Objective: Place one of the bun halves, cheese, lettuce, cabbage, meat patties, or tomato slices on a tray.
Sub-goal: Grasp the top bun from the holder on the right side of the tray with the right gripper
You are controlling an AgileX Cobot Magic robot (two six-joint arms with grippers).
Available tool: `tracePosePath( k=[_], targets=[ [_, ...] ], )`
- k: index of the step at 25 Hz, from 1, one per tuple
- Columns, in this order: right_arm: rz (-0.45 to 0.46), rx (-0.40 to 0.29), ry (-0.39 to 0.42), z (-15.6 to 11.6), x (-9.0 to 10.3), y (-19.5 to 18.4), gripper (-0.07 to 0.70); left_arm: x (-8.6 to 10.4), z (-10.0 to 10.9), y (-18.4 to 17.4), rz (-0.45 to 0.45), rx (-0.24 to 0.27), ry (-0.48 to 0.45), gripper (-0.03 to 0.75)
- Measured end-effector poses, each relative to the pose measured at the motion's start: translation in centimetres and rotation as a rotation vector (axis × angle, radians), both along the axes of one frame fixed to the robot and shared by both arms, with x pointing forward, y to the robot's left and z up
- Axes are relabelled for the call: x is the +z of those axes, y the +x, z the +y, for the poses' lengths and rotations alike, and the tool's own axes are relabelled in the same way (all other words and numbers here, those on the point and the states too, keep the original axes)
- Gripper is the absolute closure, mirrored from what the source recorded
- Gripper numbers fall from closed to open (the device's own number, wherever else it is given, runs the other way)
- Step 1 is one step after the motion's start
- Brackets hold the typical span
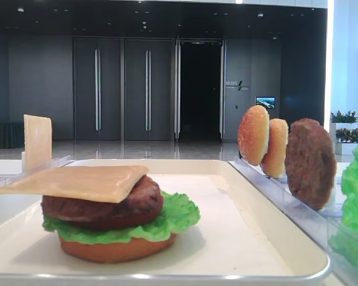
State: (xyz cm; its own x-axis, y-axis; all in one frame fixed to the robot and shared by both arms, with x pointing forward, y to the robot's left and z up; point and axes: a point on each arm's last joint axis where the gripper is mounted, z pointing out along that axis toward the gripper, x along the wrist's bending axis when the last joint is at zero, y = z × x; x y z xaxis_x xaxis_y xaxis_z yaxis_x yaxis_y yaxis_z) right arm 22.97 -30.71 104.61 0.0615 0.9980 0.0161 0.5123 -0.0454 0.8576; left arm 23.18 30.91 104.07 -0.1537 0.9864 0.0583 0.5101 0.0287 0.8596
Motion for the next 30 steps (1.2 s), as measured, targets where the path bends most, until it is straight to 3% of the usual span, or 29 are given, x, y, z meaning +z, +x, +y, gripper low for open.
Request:
tracePosePath(
  k=[21, 30],
  targets=[
    [0.004, 0.020, 0.000, 0.0, 0.0, 0.1, 0.167, 0.0, 0.0, 0.0, 0.000, 0.000, 0.000, 0.125],
    [0.204, 0.031, -0.013, 0.2, -0.1, 3.0, 0.167, 0.0, 0.0, 0.0, 0.000, 0.000, 0.000, 0.130]
  ],
)
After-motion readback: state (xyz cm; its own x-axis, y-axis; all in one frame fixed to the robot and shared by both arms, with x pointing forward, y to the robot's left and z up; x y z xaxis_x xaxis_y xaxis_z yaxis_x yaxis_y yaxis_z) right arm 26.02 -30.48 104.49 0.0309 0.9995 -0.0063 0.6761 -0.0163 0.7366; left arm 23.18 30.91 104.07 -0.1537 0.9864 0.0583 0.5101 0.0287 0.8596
